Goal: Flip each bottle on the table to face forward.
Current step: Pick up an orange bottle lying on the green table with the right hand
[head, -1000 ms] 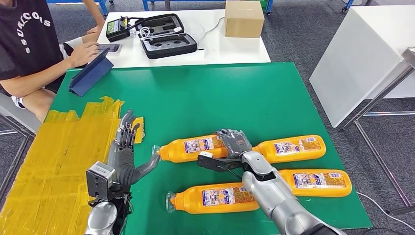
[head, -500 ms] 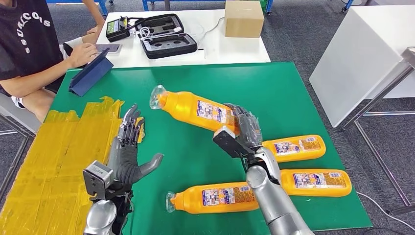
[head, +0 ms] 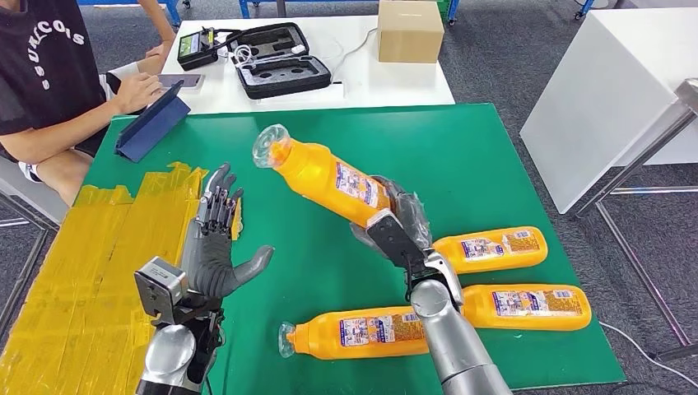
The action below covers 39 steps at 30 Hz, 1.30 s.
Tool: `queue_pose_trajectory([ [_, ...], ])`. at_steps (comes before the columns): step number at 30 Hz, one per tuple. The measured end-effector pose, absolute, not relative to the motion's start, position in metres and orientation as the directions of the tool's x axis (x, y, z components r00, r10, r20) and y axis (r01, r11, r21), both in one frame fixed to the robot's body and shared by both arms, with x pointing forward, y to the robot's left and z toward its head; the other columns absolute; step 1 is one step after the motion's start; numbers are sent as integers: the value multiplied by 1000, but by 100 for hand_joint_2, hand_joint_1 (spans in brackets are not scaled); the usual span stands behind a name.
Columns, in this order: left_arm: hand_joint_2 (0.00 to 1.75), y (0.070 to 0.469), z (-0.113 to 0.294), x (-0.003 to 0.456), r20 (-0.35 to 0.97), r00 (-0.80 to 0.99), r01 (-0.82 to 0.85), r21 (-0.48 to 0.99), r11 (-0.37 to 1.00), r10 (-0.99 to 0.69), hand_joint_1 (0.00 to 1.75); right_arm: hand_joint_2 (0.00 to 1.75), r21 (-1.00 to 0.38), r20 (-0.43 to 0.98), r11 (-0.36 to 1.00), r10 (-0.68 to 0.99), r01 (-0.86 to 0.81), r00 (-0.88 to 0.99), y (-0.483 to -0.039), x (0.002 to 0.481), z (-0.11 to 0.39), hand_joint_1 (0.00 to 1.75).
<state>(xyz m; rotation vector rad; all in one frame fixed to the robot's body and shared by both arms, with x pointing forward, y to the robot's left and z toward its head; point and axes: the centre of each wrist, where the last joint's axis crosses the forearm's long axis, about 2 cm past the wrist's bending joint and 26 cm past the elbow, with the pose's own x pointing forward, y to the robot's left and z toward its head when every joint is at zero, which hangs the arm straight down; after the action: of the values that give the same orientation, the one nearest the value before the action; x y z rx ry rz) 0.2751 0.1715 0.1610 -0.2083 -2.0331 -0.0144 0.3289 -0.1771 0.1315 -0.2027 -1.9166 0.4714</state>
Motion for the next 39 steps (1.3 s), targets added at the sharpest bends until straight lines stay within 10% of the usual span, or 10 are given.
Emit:
queue_pose_trajectory([
  [10,175,166,168,293,884,-435,193,-91,977,169,0,175,-321,903,862,154,-391,-401,-113,305,128,175],
  [34,175,166,162,297,891,-416,192,-111,975,183,2,175,-361,897,793,151,-492,-415,-69,284,126,175],
  [38,175,167,162,297,890,-414,191,-120,974,191,175,175,-361,898,792,152,-492,-414,-68,284,125,175],
  [39,175,167,161,297,888,-415,190,-128,974,197,175,175,-361,897,793,152,-491,-414,-67,283,125,175],
])
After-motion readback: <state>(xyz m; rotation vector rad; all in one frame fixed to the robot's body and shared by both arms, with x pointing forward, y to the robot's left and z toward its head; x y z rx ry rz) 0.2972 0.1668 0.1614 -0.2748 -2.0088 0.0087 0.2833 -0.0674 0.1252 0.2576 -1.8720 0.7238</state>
